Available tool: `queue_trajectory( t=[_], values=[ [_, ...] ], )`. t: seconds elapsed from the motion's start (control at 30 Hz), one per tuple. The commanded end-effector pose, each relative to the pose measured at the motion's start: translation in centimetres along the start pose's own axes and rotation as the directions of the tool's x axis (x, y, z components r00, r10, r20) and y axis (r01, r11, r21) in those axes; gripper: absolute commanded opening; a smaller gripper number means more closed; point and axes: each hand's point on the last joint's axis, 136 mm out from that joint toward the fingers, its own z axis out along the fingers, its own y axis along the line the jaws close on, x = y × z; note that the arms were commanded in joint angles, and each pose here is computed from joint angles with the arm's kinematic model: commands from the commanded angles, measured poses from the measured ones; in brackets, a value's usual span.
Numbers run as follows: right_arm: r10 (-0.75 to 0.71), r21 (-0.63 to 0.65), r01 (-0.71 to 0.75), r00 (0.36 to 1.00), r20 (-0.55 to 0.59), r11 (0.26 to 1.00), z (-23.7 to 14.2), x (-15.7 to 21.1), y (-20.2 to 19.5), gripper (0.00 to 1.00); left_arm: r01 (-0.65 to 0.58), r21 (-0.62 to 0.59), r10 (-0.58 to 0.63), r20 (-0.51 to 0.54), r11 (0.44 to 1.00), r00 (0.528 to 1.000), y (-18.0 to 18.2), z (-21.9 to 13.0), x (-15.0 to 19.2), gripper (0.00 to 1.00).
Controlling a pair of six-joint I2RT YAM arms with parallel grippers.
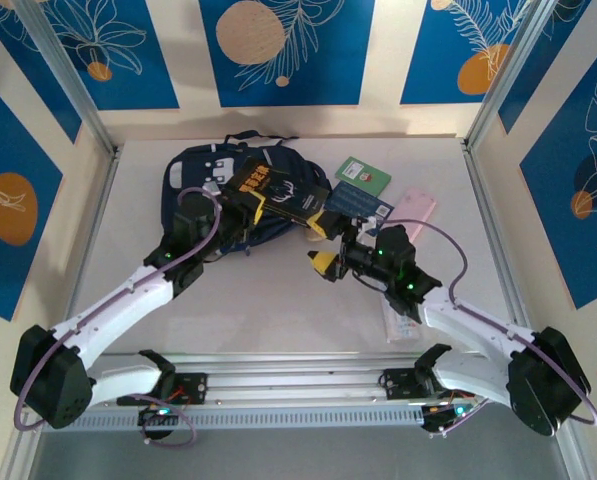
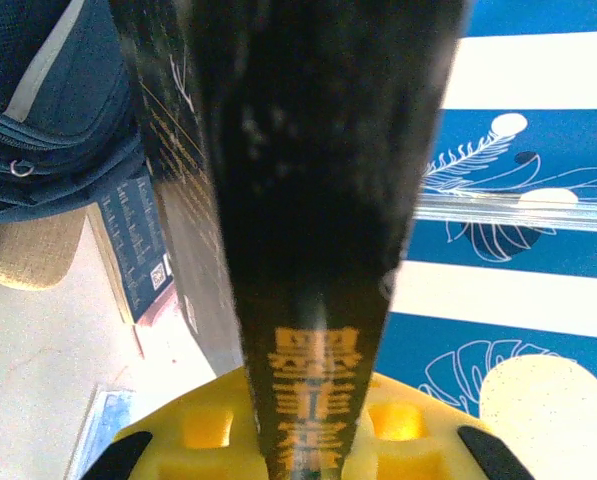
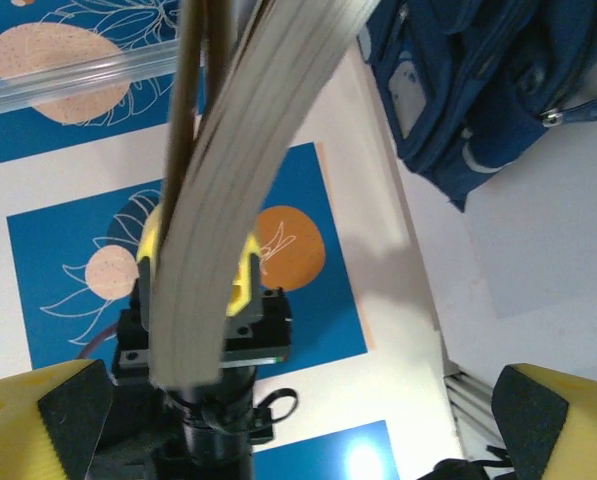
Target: Pack the student bag
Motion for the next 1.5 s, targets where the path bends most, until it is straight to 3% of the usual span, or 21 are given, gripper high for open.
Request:
queue_trajectory(
  t=[0.0,0.2,0.4,0.7,0.97,1.2,1.23,1.33,1.37,1.47],
  values=[
    [-0.005,-0.104,0.005,1.000,-0.001,0.995,0.9,0.3,4.2,0.99,0.008,0.156,-0.004,-0.026,0.988,1.000,-4.1,-1.6,0.5,0.00],
    [-0.052,-0.137,0.055,0.998,0.031,0.989,2.7,-2.4,5.6,0.86,0.006,0.140,0.005,-0.077,0.990,0.997,-2.8,-2.9,1.7,0.00],
    [-0.107,-0.144,0.119,0.990,0.087,0.982,2.1,-4.5,6.4,0.73,-0.004,0.093,0.015,-0.126,0.996,0.992,-0.5,-4.2,2.9,0.00],
    [-0.267,-0.109,0.266,0.964,0.011,0.958,2.6,-1.3,6.7,0.54,-0.002,0.043,0.007,-0.129,0.999,0.992,2.0,-4.7,3.1,0.00],
    [-0.318,-0.054,0.320,0.947,0.040,0.946,2.8,-0.8,6.1,0.39,-0.016,0.034,0.021,-0.145,0.999,0.989,2.0,-4.6,3.5,0.00],
    [-0.350,0.032,0.348,0.930,0.116,0.937,1.7,-2.3,4.9,0.06,-0.078,-0.022,0.074,-0.139,0.997,0.988,3.0,-5.2,3.5,0.00],
    [-0.363,0.071,0.356,0.923,0.129,0.932,1.0,-2.7,4.4,0.00,-0.119,-0.045,0.112,-0.138,0.992,0.984,3.2,-5.4,3.4,0.03],
    [-0.435,0.243,0.390,0.884,0.172,0.888,-1.9,-4.0,2.8,0.00,-0.320,-0.185,0.300,-0.130,0.929,0.945,3.8,-6.1,1.9,0.42],
    [-0.470,0.300,0.407,0.864,0.179,0.862,-3.1,-4.3,2.5,0.00,-0.382,-0.227,0.358,-0.141,0.896,0.923,3.8,-6.2,1.4,0.51],
    [-0.583,0.448,0.465,0.795,0.168,0.763,-6.6,-4.9,1.8,0.00,-0.531,-0.282,0.485,-0.218,0.799,0.847,2.9,-4.8,0.3,0.66]
  ],
)
